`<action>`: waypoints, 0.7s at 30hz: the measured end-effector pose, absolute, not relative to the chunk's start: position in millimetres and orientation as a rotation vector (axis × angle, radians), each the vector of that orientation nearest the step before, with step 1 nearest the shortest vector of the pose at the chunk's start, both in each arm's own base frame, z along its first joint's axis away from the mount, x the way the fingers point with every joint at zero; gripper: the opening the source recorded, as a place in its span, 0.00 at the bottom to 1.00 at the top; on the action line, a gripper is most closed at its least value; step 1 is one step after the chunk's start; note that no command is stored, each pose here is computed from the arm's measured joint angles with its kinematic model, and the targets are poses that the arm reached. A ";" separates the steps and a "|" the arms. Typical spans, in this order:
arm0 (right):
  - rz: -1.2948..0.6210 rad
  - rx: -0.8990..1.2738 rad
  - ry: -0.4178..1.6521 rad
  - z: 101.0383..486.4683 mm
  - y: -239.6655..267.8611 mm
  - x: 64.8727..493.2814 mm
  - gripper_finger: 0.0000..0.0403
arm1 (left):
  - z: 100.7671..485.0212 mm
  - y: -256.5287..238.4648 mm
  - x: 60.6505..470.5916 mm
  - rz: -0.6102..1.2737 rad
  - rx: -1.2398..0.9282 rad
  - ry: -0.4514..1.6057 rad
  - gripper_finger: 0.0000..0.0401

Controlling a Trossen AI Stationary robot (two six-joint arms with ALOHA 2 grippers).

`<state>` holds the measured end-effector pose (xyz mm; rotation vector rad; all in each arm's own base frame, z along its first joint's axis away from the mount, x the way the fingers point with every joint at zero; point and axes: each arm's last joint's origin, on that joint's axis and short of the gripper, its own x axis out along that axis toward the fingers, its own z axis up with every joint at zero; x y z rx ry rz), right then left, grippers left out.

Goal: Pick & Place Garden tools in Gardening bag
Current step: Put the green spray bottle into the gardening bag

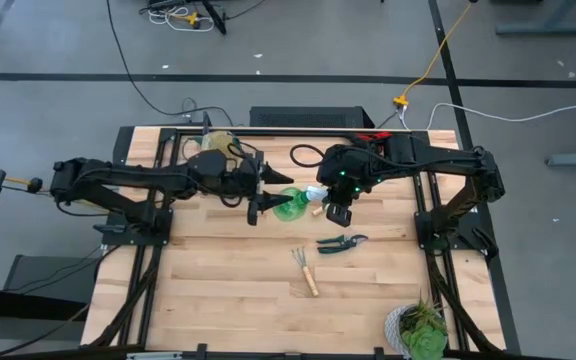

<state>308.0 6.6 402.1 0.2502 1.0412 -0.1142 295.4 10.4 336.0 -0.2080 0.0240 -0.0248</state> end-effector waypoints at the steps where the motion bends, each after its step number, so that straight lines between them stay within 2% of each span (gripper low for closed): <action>1: -0.114 0.250 1.041 402.1 6.6 308.0 0.14 | 335.1 10.4 296.1 -0.024 -0.211 0.028 0.61; 11: -0.111 0.246 1.042 402.1 6.7 308.0 0.14 | 346.8 10.5 299.2 -0.022 -0.225 0.048 0.65; 21: -0.107 0.240 1.040 402.4 7.0 308.1 0.14 | 359.1 14.2 319.1 -0.017 -0.179 0.237 0.65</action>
